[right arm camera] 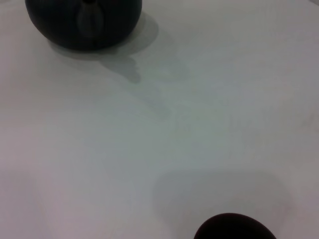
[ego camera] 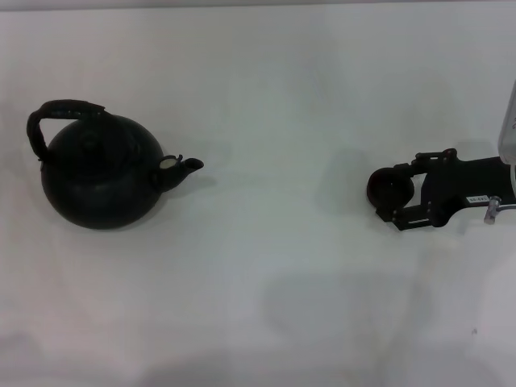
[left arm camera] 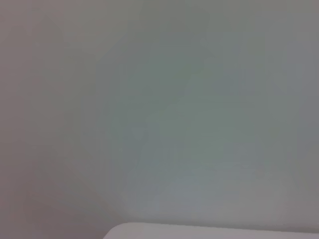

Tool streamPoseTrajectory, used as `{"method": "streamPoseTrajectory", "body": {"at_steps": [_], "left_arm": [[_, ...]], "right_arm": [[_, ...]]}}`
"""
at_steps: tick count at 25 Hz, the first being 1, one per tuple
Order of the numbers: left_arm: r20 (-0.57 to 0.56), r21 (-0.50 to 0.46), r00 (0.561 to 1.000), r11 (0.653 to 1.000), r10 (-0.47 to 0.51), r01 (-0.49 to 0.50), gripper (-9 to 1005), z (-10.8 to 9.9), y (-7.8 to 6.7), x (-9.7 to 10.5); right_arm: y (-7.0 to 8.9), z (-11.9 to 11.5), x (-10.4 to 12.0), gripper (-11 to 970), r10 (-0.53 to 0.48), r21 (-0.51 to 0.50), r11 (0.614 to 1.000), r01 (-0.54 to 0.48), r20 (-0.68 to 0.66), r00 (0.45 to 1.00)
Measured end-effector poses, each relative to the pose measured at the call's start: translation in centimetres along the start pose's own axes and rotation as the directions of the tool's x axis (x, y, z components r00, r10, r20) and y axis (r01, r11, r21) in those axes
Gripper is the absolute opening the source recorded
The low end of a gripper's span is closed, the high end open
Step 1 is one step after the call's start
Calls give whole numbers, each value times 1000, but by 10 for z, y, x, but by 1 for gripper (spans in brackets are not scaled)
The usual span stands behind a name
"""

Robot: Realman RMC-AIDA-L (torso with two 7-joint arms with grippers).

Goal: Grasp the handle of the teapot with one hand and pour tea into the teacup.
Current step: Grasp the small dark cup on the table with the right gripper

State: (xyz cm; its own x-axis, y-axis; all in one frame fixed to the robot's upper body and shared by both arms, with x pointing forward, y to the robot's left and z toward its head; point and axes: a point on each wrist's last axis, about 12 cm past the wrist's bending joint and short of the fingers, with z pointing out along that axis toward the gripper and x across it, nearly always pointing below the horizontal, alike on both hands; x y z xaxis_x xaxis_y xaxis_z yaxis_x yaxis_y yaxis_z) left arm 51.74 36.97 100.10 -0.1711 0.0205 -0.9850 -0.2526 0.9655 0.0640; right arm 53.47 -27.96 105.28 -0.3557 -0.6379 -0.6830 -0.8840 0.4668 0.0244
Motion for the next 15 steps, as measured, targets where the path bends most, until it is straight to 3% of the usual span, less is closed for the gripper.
{"method": "streamPoseTrajectory", "body": {"at_steps": [8, 15], "left_arm": [[-7, -3, 1000, 1000, -2, 2, 699, -1, 0, 1], [-7, -4, 1000, 1000, -3, 3, 698, 0, 0, 1]], "right_arm": [[-1, 2, -5, 802, -14, -3, 1000, 14, 4, 1000], [-1, 1, -8, 704, -18, -2, 1000, 19, 20, 1000]]}}
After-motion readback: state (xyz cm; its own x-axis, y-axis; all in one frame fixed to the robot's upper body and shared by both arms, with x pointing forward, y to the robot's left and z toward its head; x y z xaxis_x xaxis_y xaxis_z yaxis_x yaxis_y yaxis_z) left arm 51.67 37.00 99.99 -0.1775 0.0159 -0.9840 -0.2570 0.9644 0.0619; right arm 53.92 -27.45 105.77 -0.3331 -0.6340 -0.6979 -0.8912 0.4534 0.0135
